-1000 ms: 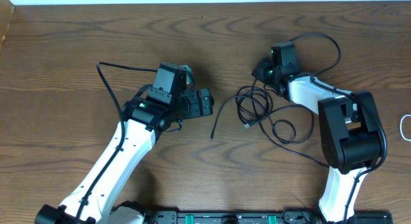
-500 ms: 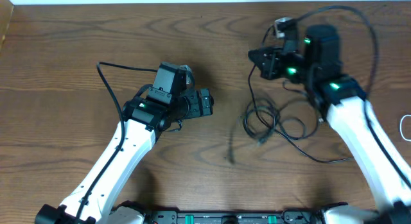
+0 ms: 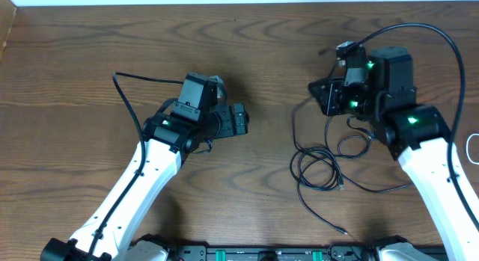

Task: Untangle cables

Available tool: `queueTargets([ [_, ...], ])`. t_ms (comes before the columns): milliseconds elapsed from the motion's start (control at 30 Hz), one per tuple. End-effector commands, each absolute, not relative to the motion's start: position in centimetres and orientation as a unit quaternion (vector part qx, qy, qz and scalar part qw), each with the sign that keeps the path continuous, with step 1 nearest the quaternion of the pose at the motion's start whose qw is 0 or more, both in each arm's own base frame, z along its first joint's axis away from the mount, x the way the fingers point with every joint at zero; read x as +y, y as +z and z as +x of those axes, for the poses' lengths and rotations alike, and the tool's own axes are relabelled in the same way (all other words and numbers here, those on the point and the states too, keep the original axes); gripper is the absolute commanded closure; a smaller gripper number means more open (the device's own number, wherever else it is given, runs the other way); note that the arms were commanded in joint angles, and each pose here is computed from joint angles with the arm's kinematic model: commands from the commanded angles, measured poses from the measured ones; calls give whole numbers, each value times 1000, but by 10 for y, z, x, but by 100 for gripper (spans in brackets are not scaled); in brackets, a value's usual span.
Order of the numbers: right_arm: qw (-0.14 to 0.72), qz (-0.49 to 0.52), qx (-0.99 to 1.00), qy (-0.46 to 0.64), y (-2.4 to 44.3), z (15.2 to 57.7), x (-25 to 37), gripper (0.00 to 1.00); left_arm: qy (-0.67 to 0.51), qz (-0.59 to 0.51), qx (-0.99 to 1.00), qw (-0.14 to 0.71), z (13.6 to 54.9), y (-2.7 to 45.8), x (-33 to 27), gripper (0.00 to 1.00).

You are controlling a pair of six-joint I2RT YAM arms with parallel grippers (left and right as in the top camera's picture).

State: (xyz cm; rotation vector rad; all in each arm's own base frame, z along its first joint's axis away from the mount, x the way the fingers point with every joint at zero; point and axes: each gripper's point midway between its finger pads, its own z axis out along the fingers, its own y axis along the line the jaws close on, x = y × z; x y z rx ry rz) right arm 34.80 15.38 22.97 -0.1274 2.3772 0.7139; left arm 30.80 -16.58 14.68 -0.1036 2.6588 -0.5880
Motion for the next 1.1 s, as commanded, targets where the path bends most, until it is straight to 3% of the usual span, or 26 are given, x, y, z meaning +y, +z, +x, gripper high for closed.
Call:
queueTargets([
  [0,297,-35,929,219,203,350,140,19,-209,-27,953,217,310,152,-166,2],
  [33,285,-18,940,186,193,348,127,3,-209,-27,953,217,310,152,-166,2],
  [67,275,6,949,154,185,345,115,1,-209,-27,953,217,310,152,-166,2],
  [267,197,207,958,-23,163,292,28,1,-209,-27,953,217,310,152,-166,2],
  [500,92,312,942,-79,152,231,2,1,-250,-54,947,194,305,156,-179,2],
  [700,120,385,910,-94,160,232,-21,1,-262,8,951,161,281,144,-220,1],
  [833,138,404,900,-87,168,231,-38,1,-252,90,953,143,262,126,-251,8],
  [1067,143,405,900,-78,175,227,-53,1,-151,186,957,163,250,79,-278,8],
])
